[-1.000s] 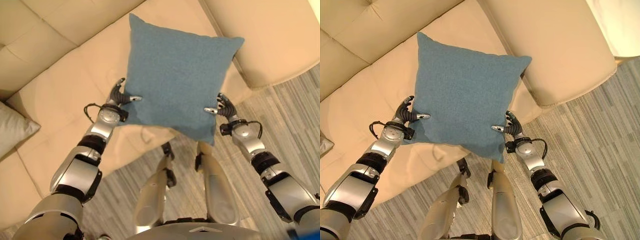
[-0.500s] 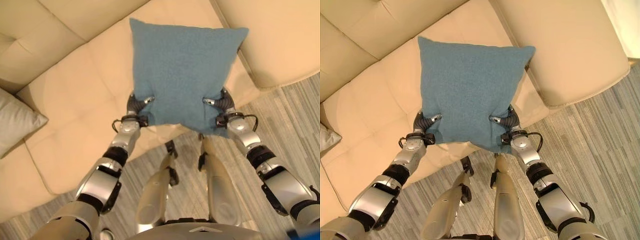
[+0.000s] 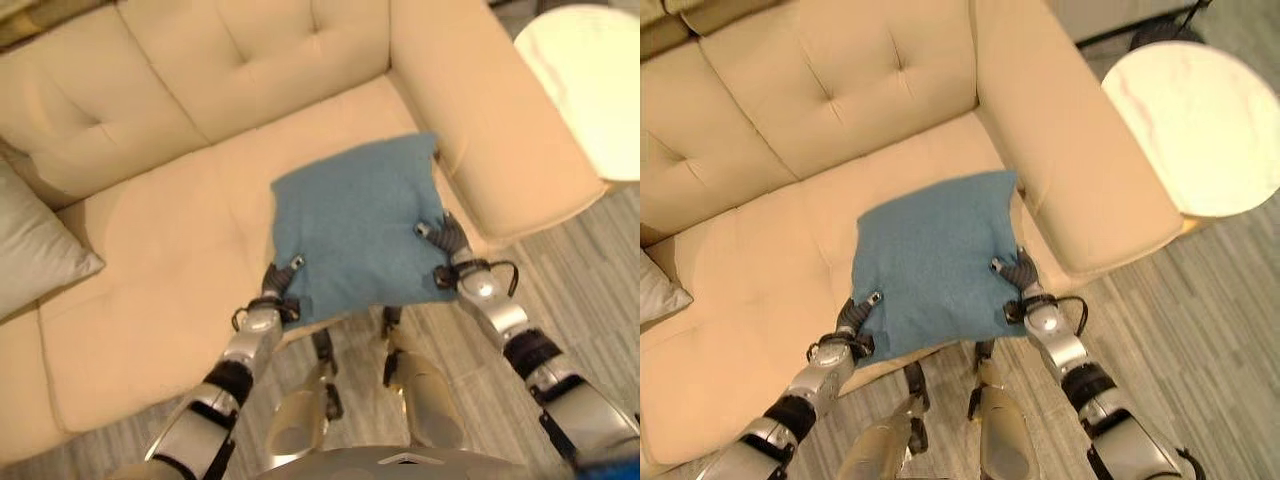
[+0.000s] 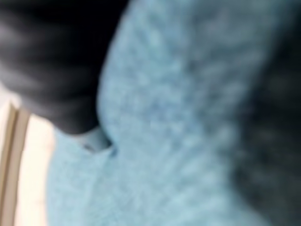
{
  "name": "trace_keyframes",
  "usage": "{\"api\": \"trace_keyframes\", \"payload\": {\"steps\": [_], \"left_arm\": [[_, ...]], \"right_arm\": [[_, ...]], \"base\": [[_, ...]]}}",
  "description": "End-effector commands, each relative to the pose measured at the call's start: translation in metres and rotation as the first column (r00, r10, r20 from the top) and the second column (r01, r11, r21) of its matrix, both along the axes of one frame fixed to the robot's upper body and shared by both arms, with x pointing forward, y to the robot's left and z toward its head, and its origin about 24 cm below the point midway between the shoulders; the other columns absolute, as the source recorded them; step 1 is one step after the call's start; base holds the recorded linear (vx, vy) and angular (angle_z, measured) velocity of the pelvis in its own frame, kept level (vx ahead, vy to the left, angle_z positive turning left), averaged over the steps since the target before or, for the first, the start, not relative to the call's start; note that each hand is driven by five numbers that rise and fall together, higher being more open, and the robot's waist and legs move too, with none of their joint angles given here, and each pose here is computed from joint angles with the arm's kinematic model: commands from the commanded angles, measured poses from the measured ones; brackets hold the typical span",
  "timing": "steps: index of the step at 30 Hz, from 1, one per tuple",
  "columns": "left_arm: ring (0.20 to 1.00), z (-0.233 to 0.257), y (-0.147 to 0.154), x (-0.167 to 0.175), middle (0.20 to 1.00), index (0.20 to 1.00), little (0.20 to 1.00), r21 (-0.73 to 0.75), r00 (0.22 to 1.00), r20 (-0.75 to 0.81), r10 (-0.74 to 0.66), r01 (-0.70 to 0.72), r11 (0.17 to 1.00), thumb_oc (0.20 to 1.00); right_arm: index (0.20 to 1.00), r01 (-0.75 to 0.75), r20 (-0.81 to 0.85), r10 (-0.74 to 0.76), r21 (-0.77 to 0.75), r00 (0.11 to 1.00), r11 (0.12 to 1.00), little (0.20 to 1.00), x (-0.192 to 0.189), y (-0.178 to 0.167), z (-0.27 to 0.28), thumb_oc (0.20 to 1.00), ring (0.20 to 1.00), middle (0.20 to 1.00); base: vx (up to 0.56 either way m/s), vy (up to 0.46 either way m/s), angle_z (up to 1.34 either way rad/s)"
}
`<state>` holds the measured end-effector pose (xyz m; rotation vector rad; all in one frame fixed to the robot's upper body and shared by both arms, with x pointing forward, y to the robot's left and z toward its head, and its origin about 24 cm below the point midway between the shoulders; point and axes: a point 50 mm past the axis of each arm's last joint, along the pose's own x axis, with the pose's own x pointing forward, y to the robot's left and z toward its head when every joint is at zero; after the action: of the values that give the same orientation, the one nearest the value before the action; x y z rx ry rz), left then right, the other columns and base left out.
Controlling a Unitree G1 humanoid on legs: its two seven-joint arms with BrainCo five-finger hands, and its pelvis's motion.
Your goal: Pick up all the scattered cushions and arrange them neatly on the sofa.
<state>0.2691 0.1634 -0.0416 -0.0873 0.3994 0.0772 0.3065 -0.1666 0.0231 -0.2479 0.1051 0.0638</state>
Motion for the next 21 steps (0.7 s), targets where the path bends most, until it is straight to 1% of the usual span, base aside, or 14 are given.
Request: {"api": "trace_keyframes", "payload": {"steps": [1,3,5,7,9,11,15,18,21], "left_arm": [[0.2,0.054,-0.035,0.027,0.2,0.2,0.2,-0.098,0.95,0.286,-0.124,0.158,0.983,0.2],[0.2,0.055,-0.029,0.019,0.2,0.2,0.2,-0.1,0.945,0.303,-0.123,0.16,0.982,0.2],[0.2,0.054,-0.026,0.015,0.2,0.2,0.2,-0.094,0.944,0.304,-0.126,0.162,0.982,0.2],[0.2,0.049,-0.014,0.005,0.2,0.2,0.2,-0.083,0.949,0.29,-0.121,0.151,0.985,0.2],[0.2,0.048,-0.011,0.002,0.2,0.2,0.2,-0.076,0.95,0.287,-0.124,0.152,0.985,0.2],[0.2,0.044,-0.009,-0.006,0.2,0.2,0.2,-0.071,0.953,0.271,-0.136,0.161,0.984,0.2],[0.2,0.035,0.0,-0.017,0.2,0.2,0.2,-0.058,0.964,0.232,-0.131,0.148,0.987,0.2],[0.2,0.03,0.002,-0.024,0.2,0.2,0.2,-0.052,0.968,0.21,-0.138,0.152,0.987,0.2],[0.2,0.032,0.005,-0.024,0.2,0.2,0.2,-0.031,0.967,0.213,-0.143,0.153,0.988,0.2]], "right_arm": [[0.2,-0.205,0.207,0.186,0.075,0.961,0.976,0.2,0.003,0.048,0.038,0.2,0.2,0.2],[0.2,-0.195,0.213,0.178,0.066,0.961,0.978,0.2,-0.004,0.038,0.037,0.2,0.2,0.2],[0.2,-0.196,0.21,0.179,0.064,0.961,0.978,0.2,-0.007,0.035,0.036,0.2,0.2,0.2],[0.2,-0.189,0.212,0.174,0.053,0.962,0.981,0.2,-0.013,0.027,0.035,0.2,0.2,0.2],[0.2,-0.185,0.21,0.17,0.056,0.963,0.981,0.2,-0.015,0.024,0.034,0.2,0.2,0.2],[0.2,-0.163,0.199,0.149,0.057,0.969,0.985,0.2,-0.02,0.015,0.032,0.2,0.2,0.2],[0.2,-0.189,0.182,0.178,0.044,0.967,0.981,0.2,-0.021,0.02,0.03,0.2,0.2,0.2],[0.2,-0.18,0.162,0.173,0.034,0.972,0.983,0.2,-0.022,0.018,0.026,0.2,0.2,0.2],[0.2,-0.179,0.159,0.173,0.03,0.972,0.983,0.2,-0.022,0.017,0.026,0.2,0.2,0.2]], "base": [[0.03,-0.029,0.39],[0.05,-0.023,0.37],[0.04,-0.006,0.3],[0.06,0.001,0.26],[0.06,0.022,0.22],[0.05,0.048,0.29],[0.09,0.13,0.6],[0.11,0.225,0.05],[0.06,0.182,-0.04]]}}
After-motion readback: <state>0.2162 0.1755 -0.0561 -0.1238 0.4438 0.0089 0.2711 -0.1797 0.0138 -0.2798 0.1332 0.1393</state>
